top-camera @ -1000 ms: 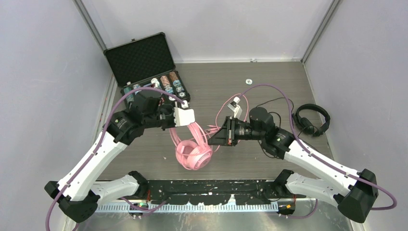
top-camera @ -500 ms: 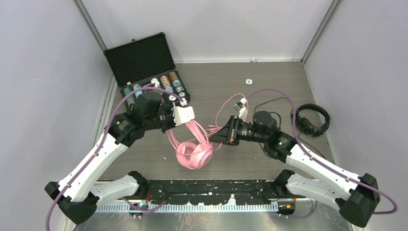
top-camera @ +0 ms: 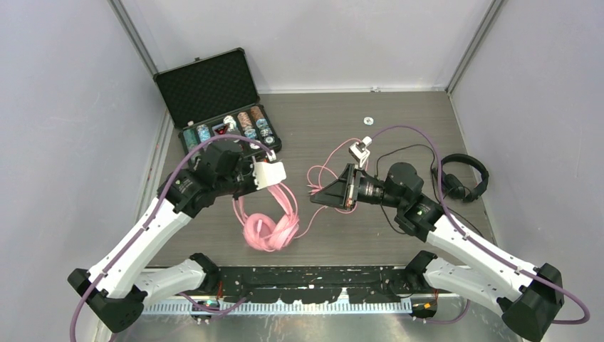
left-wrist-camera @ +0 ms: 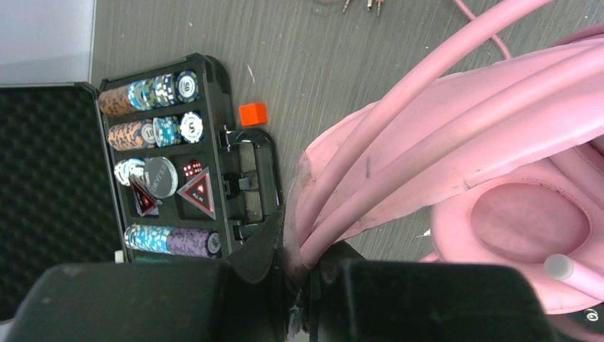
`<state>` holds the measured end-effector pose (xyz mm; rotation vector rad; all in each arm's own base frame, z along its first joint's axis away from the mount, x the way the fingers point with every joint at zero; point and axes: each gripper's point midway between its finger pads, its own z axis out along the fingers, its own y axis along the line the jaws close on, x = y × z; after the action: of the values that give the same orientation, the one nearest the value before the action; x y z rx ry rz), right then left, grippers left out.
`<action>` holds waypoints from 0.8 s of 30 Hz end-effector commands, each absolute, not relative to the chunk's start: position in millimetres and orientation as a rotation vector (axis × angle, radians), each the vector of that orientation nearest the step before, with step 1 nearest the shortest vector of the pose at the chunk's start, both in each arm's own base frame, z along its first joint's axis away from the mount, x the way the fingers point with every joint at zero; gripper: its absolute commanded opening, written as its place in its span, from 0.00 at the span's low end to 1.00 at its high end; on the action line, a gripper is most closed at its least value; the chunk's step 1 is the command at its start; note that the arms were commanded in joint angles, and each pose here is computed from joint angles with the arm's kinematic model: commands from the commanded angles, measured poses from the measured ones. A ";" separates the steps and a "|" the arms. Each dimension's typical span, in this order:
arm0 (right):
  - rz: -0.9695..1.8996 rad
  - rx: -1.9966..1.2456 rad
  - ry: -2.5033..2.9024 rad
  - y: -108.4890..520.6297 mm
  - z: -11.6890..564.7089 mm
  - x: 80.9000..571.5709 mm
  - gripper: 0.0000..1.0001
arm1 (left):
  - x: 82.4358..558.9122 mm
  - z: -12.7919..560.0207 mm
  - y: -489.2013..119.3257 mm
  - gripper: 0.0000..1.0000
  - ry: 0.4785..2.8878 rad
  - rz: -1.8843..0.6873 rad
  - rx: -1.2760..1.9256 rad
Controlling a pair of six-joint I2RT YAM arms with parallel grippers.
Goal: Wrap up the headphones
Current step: Wrap the headphones cable around the headphones.
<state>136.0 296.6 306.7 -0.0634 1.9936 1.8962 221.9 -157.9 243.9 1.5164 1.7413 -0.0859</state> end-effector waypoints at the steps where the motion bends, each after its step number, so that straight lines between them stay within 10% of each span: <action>1: 1.894 -0.171 1.911 296.8 321.2 133.5 0.09 | 231.0 257.0 -161.2 0.00 1.732 -0.085 1.414; 15: 1.348 -0.319 1.507 234.7 368.8 149.1 0.58 | 256.5 316.0 -144.7 0.00 1.974 -0.167 0.660; 24: 1.292 -0.386 1.478 238.0 350.2 153.9 0.59 | 268.0 376.5 -117.7 0.00 1.988 -0.223 0.114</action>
<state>143.2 233.4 361.5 -0.3340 1.5144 1.3568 262.5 -119.1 331.1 0.4471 2.0566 -0.0910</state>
